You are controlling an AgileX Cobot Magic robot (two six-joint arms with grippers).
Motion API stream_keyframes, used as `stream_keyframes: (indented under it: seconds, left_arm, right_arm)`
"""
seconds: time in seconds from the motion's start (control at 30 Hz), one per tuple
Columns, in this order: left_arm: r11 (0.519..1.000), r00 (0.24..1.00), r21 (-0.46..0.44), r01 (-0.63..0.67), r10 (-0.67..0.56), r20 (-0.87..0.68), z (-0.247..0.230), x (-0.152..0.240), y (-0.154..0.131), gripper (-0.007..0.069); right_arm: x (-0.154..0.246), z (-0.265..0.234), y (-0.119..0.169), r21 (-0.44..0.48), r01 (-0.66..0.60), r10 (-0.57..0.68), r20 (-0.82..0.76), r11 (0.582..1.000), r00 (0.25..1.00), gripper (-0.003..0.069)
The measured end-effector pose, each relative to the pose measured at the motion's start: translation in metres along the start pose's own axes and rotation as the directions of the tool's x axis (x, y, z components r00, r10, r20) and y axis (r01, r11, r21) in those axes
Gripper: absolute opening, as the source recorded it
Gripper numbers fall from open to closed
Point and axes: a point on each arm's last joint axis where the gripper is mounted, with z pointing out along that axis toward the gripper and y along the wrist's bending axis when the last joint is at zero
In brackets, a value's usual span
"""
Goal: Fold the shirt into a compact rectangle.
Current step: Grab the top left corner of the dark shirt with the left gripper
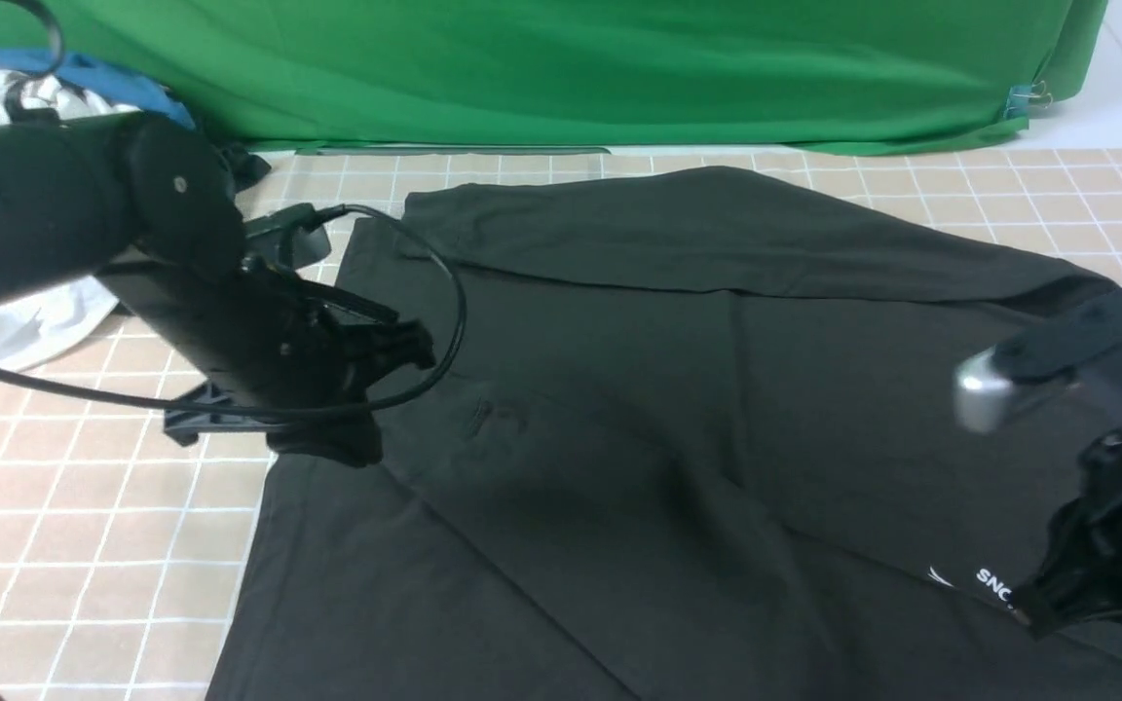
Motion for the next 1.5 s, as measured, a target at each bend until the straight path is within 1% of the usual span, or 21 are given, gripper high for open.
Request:
stream_keyframes:
  seconds: [0.03, 0.07, 0.17, 0.23, 0.27, 0.33, 0.4, 0.53, 0.7, 0.73, 0.8, 0.83, 0.87, 0.9, 0.93, 0.97, 1.13, 1.23, 1.3, 1.4, 1.5]
  left_arm:
    - [1.000, 1.000, -0.002, -0.008, 0.008, -0.008, 0.000, 0.001, 0.000, 0.0013]
    - [1.000, 1.000, -0.004, -0.018, 0.018, -0.015, -0.001, 0.002, 0.001, 0.0013]
    - [1.000, 1.000, -0.003, -0.022, 0.022, -0.018, -0.003, 0.007, 0.002, 0.0013]
    - [1.000, 1.000, -0.001, -0.023, 0.023, -0.011, -0.008, 0.018, 0.007, 0.0013]
    - [1.000, 1.000, 0.001, -0.024, 0.024, -0.007, -0.009, 0.018, 0.006, 0.0013]
    - [1.000, 0.999, 0.015, -0.025, 0.024, 0.029, -0.020, 0.034, 0.011, 0.0013]
    - [0.999, 0.998, 0.032, -0.021, 0.019, 0.054, -0.029, 0.045, 0.014, 0.0013]
    - [0.997, 0.993, 0.070, -0.024, 0.016, 0.114, -0.050, 0.063, 0.017, 0.0013]
    - [0.995, 0.986, 0.091, -0.042, 0.027, 0.164, -0.066, 0.072, 0.018, 0.0013]
    - [0.994, 0.983, 0.098, -0.049, 0.031, 0.182, -0.071, 0.074, 0.018, 0.0013]
    - [0.993, 0.980, 0.102, -0.055, 0.035, 0.195, -0.074, 0.075, 0.018, 0.0013]
    - [0.993, 0.980, 0.104, -0.057, 0.036, 0.197, -0.075, 0.076, 0.018, 0.0013]
    - [0.993, 0.980, 0.104, -0.057, 0.036, 0.197, -0.075, 0.076, 0.018, 0.0013]
    - [0.993, 0.979, 0.105, -0.057, 0.035, 0.199, -0.076, 0.076, 0.018, 0.0013]
    - [0.993, 0.979, 0.105, -0.059, 0.037, 0.199, -0.076, 0.076, 0.018, 0.0013]
    - [0.993, 0.979, 0.104, -0.061, 0.039, 0.199, -0.076, 0.076, 0.018, 0.0013]
    - [0.993, 0.980, 0.103, -0.062, 0.041, 0.192, -0.076, 0.077, 0.018, 0.0013]
    - [0.993, 0.980, 0.103, -0.063, 0.042, 0.192, -0.076, 0.077, 0.018, 0.0013]
    - [0.993, 0.980, 0.103, -0.063, 0.042, 0.192, -0.076, 0.077, 0.018, 0.0013]
    - [0.993, 0.980, 0.103, -0.064, 0.043, 0.193, -0.076, 0.077, 0.018, 0.0013]
    - [0.993, 0.980, 0.102, -0.067, 0.046, 0.193, -0.076, 0.077, 0.018, 0.0013]
  right_arm:
    - [-0.004, 0.010, -0.001, 0.008, 0.006, -0.006, -0.030, 1.000, 1.000, 0.0064]
    - [-0.007, 0.016, -0.002, 0.020, 0.014, -0.013, -0.044, 1.000, 0.999, 0.0096]
    - [-0.014, 0.035, -0.005, 0.029, 0.027, -0.024, -0.090, 0.999, 0.996, 0.0229]
    - [-0.019, 0.051, -0.011, 0.028, 0.030, -0.026, -0.124, 0.999, 0.992, 0.0322]
    - [-0.019, 0.052, -0.011, 0.029, 0.029, -0.025, -0.125, 0.999, 0.992, 0.0333]
    - [-0.024, 0.065, -0.017, 0.031, 0.025, -0.021, -0.135, 0.999, 0.991, 0.0358]
    - [-0.027, 0.072, -0.019, 0.033, 0.022, -0.018, -0.122, 0.999, 0.992, 0.0362]
    - [-0.034, 0.084, -0.020, 0.035, 0.022, -0.019, -0.097, 0.999, 0.995, 0.0362]
    - [-0.036, 0.102, -0.021, 0.033, 0.022, -0.017, -0.126, 0.999, 0.992, 0.0360]
    - [-0.037, 0.108, -0.022, 0.030, 0.020, -0.016, -0.145, 0.999, 0.989, 0.0340]
    - [-0.038, 0.109, -0.021, 0.025, 0.013, -0.009, -0.148, 1.000, 0.989, 0.0272]
    - [-0.038, 0.110, -0.021, 0.020, 0.006, -0.003, -0.151, 1.000, 0.989, 0.0216]
    - [-0.038, 0.110, -0.021, 0.020, 0.006, -0.003, -0.150, 1.000, 0.989, 0.0203]
    - [-0.038, 0.110, -0.020, 0.014, -0.003, 0.005, -0.151, 1.000, 0.989, 0.0116]
    - [-0.038, 0.110, -0.020, 0.011, -0.006, 0.008, -0.151, 1.000, 0.989, 0.0076]
    - [-0.038, 0.109, -0.020, 0.011, -0.007, 0.008, -0.148, 1.000, 0.989, 0.0058]
    - [-0.039, 0.095, -0.021, 0.024, 0.003, -0.001, -0.104, 1.000, 0.995, 0.0050]
    - [-0.046, 0.076, -0.022, 0.039, 0.012, -0.011, -0.027, 0.999, 1.000, 0.0050]
    - [-0.048, 0.072, -0.022, 0.043, 0.008, -0.007, -0.005, 0.999, 1.000, 0.0050]
    - [-0.053, 0.070, -0.029, 0.050, -0.021, 0.019, 0.027, 0.999, 0.999, 0.0050]
    - [-0.053, 0.075, -0.038, 0.055, -0.058, 0.057, 0.017, 0.997, 0.998, 0.0050]
